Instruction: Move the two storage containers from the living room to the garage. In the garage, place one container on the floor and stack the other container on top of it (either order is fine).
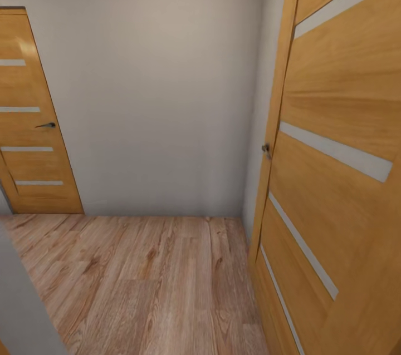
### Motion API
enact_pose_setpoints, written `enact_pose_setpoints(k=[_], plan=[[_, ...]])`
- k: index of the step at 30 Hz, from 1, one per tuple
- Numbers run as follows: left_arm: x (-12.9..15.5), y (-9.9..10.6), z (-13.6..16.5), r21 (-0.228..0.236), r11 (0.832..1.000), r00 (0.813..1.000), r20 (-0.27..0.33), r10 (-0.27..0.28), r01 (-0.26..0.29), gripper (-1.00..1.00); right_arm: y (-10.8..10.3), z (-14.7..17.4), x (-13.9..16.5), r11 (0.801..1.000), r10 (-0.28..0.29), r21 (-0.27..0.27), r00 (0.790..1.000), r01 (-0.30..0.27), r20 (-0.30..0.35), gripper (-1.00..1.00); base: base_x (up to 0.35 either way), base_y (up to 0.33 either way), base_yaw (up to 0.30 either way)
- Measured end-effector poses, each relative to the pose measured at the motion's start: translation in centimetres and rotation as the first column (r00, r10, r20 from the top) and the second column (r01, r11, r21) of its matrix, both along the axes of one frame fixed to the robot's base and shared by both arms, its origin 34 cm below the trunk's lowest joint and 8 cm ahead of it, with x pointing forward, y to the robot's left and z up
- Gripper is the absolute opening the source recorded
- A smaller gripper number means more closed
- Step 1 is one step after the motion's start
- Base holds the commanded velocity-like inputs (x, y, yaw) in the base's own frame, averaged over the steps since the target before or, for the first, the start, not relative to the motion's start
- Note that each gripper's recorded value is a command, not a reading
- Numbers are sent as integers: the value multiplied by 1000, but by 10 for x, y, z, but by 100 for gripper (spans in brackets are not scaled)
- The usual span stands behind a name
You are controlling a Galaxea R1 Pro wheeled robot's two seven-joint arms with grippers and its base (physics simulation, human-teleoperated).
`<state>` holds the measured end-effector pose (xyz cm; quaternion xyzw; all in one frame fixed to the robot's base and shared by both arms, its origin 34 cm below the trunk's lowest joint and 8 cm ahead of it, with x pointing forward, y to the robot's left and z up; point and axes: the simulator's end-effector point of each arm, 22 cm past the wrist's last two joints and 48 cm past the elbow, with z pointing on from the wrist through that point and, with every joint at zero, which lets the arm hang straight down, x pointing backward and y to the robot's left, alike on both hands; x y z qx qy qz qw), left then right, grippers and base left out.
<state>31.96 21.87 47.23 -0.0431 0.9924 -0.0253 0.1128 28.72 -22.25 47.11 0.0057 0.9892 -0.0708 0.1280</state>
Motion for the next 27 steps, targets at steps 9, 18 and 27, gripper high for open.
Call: enact_pose_setpoints(k=[9, 18, 27], plan=[[0, 0, 0, 1, 1000, 1000, 0, 1, -1, 100, 0, 0, 0, 1000, -3, 0, 1000, 3, -1, 100, 5, 0, 0], [0, 0, 0, 1, 1000, 1000, 0, 1, -1, 100, 0, 0, 0, 1000, -3, 0, 1000, 3, -1, 100, 0, 0, 0], [0, -1, 0, 0, 1000, 1000, 0, 0, 0, 100, 0, 0, -1, 1000, -3, 0, 1000, 3, -2, 100, 17, 0, 0]])
